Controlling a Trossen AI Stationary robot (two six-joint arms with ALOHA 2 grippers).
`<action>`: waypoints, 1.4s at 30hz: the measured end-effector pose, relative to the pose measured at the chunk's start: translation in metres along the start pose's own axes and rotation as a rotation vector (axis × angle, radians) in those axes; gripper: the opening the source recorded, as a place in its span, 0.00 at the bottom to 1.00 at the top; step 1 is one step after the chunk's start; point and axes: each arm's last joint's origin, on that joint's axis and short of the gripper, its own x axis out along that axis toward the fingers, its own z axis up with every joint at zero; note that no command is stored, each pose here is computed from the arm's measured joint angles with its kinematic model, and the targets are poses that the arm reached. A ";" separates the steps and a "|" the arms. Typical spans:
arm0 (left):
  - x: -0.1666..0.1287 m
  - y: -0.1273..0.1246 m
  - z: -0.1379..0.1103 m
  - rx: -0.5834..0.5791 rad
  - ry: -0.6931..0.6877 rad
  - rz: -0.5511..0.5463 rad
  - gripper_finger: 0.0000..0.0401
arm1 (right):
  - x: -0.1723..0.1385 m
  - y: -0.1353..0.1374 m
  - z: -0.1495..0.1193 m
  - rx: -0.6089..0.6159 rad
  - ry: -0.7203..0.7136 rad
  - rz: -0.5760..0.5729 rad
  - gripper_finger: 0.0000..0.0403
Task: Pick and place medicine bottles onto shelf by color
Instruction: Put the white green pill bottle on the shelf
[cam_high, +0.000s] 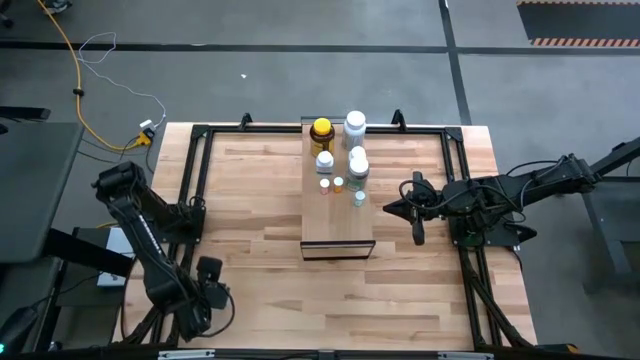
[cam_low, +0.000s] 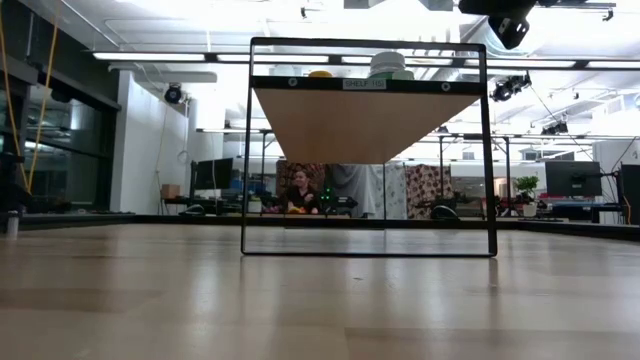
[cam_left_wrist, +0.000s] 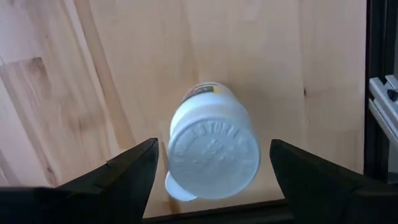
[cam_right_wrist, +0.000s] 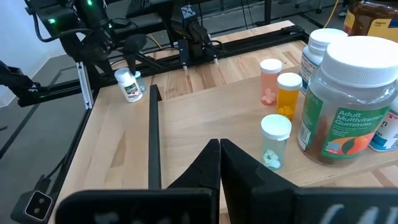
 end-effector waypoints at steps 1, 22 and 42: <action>0.001 -0.001 0.001 0.000 -0.002 -0.002 0.74 | 0.000 0.000 0.000 0.000 0.000 0.000 0.00; 0.028 -0.001 -0.001 -0.024 -0.007 0.004 0.74 | 0.000 0.000 0.000 0.003 0.000 0.000 0.00; 0.013 0.006 0.004 -0.017 0.033 -0.076 0.56 | 0.000 0.000 0.000 0.003 0.000 0.000 0.00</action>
